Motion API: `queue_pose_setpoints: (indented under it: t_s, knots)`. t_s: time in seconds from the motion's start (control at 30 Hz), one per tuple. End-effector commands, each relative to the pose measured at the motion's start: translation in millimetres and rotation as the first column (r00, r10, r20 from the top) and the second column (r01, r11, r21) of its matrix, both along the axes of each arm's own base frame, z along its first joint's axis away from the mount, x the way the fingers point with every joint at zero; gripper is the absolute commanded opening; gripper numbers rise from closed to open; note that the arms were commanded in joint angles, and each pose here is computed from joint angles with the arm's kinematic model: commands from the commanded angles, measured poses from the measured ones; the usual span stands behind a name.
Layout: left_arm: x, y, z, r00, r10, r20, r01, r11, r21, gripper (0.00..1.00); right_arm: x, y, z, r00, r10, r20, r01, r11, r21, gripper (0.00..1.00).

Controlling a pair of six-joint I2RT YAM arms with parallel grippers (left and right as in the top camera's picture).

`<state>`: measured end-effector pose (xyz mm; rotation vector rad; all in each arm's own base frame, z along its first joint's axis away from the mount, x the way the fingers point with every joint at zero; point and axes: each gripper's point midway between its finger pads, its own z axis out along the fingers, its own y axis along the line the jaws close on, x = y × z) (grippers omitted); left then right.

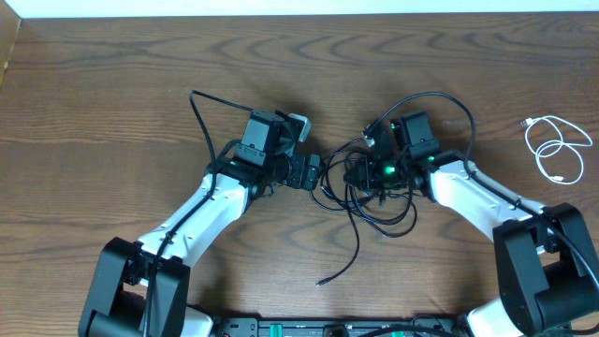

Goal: Untangle cables

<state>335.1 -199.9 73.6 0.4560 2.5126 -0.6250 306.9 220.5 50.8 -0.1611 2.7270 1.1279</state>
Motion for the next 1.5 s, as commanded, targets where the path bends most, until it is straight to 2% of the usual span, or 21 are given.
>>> queue_pose_setpoints:
  t_s: [0.0,0.2,0.4,0.57,0.77,0.9,1.03,1.33,1.47]
  knots:
    - [-3,-1,2,1.0,-0.018,0.007,0.018,1.0,-0.001,0.91,-3,-4,12,0.997,0.065,0.034,-0.068,0.995,0.072,0.01]
    - [-3,-1,2,1.0,-0.018,0.007,0.018,1.0,-0.002,0.91,1,-17,41,0.992,0.1,0.078,-0.118,0.956,0.267,0.01]
    - [-6,-6,3,0.999,-0.037,-0.003,0.037,0.999,-0.025,0.9,-7,-15,43,0.983,0.145,0.113,-0.173,0.938,0.302,0.01]
    - [-6,-6,2,0.999,-0.038,-0.005,0.038,0.999,-0.024,0.91,-20,-4,62,0.953,0.226,0.203,-0.291,0.871,0.396,0.01]
    - [-6,-6,2,0.999,-0.038,-0.004,0.038,0.999,-0.024,0.9,-22,0,65,0.949,0.236,0.21,-0.304,0.861,0.408,0.01]
    - [-6,-6,3,0.999,-0.038,-0.002,0.038,0.999,-0.025,0.91,-34,14,80,0.923,0.289,0.255,-0.38,0.797,0.47,0.01]
    - [-5,-6,3,0.999,-0.038,-0.001,0.038,0.999,-0.025,0.91,-37,27,89,0.89,0.322,0.323,-0.446,0.758,0.475,0.02]
    - [-5,-6,3,0.999,-0.038,-0.001,0.038,0.999,-0.025,0.91,-12,37,107,0.917,0.254,0.307,-0.382,0.777,0.499,0.02]
    - [-5,-7,3,0.999,-0.038,0.0,0.038,0.999,-0.026,0.91,-21,49,100,0.926,0.274,0.261,-0.371,0.79,0.488,0.01]
